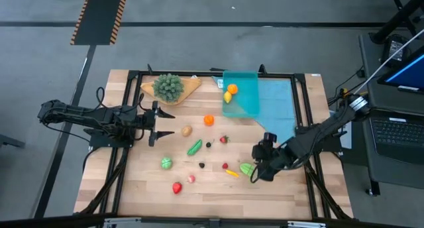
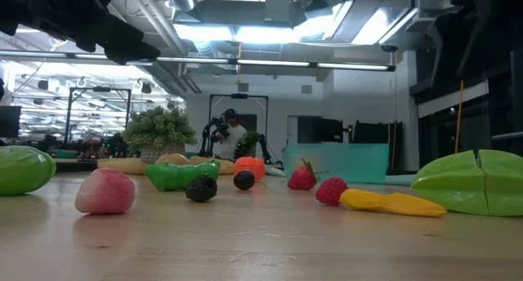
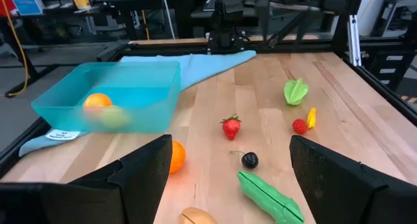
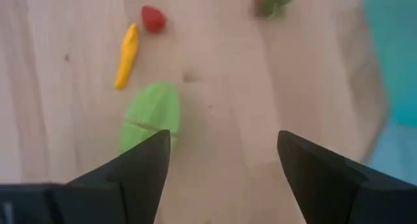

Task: Pick and placing Produce into tupperware
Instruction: Put the green starfruit into the blue bin

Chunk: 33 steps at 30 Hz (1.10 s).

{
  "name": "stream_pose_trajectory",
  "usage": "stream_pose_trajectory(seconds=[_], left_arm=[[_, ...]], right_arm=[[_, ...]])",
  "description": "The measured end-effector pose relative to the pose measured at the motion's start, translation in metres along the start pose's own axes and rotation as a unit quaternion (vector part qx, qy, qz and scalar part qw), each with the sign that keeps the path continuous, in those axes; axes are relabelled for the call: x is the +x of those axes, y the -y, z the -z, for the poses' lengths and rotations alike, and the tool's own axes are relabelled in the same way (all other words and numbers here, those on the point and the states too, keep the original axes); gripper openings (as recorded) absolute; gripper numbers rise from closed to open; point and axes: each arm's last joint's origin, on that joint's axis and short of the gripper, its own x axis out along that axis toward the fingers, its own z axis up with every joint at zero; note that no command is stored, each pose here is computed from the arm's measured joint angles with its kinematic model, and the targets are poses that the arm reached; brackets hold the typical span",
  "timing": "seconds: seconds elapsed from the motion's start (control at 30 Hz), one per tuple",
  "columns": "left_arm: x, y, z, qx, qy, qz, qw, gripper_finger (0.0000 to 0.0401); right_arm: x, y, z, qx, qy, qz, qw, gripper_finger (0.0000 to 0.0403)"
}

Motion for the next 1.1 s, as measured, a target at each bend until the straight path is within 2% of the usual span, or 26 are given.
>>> stream_pose_trajectory(seconds=[0.2,0.53,1.1], left_arm=[[0.000,0.000,0.000,0.000,0.000,-0.001,1.000,0.0302],[0.000,0.000,0.000,-0.009,-0.002,-0.002,1.000,0.0302],[0.000,0.000,0.002,-0.008,-0.011,-0.001,1.000,0.0302]], right_arm=[[0.006,-0.017,0.001,-0.008,-0.019,-0.008,1.000,0.0284],[0.009,-0.019,0.001,-0.009,-0.022,-0.006,1.000,0.0284],[0.015,-0.026,-0.002,0.063,-0.022,-0.039,0.997,0.0284]])
